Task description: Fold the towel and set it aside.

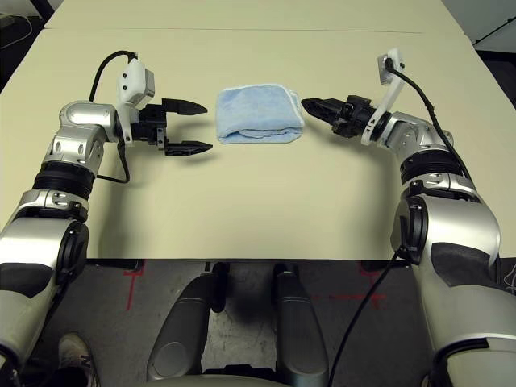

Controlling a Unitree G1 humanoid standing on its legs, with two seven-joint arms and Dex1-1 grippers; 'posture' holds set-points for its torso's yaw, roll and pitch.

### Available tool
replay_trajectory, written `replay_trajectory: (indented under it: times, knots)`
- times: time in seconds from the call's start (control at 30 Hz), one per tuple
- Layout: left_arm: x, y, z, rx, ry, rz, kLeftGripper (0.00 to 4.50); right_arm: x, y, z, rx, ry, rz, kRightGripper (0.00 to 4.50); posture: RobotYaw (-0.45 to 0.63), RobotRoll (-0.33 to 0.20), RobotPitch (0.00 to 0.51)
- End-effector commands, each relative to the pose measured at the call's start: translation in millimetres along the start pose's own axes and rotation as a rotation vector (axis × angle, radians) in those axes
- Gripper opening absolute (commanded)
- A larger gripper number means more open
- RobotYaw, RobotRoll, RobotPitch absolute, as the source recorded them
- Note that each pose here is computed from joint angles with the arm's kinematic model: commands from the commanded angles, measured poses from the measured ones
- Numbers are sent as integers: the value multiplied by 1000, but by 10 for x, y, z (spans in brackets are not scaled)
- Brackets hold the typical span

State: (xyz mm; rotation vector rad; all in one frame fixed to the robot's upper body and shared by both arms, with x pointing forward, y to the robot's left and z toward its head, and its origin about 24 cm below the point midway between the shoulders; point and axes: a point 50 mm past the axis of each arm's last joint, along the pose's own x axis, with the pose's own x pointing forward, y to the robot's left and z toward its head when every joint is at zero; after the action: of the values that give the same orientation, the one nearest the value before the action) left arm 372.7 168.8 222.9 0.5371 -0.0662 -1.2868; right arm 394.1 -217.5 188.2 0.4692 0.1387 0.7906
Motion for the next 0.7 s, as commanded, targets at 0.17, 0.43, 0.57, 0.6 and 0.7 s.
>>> replay_trajectory:
  times: [0.17,0.43,0.57,0.6,0.7]
  knots:
    - [49,-73,-24,-15,-2,-34,4500,114,31,-73,41,42,-43,4460,70,0,252]
    - [74,-108,-1,-29,-30,-53,4500,241,91,-174,72,87,-39,4460,75,0,253]
    - [61,-131,6,-51,-48,-63,4500,276,121,-203,89,107,-24,4460,76,0,252]
    - [61,-132,5,-57,-54,-59,4500,278,122,-206,90,108,-25,4460,75,0,252]
    - [63,-132,3,-64,-69,-47,4500,286,124,-205,97,101,-29,4460,73,0,252]
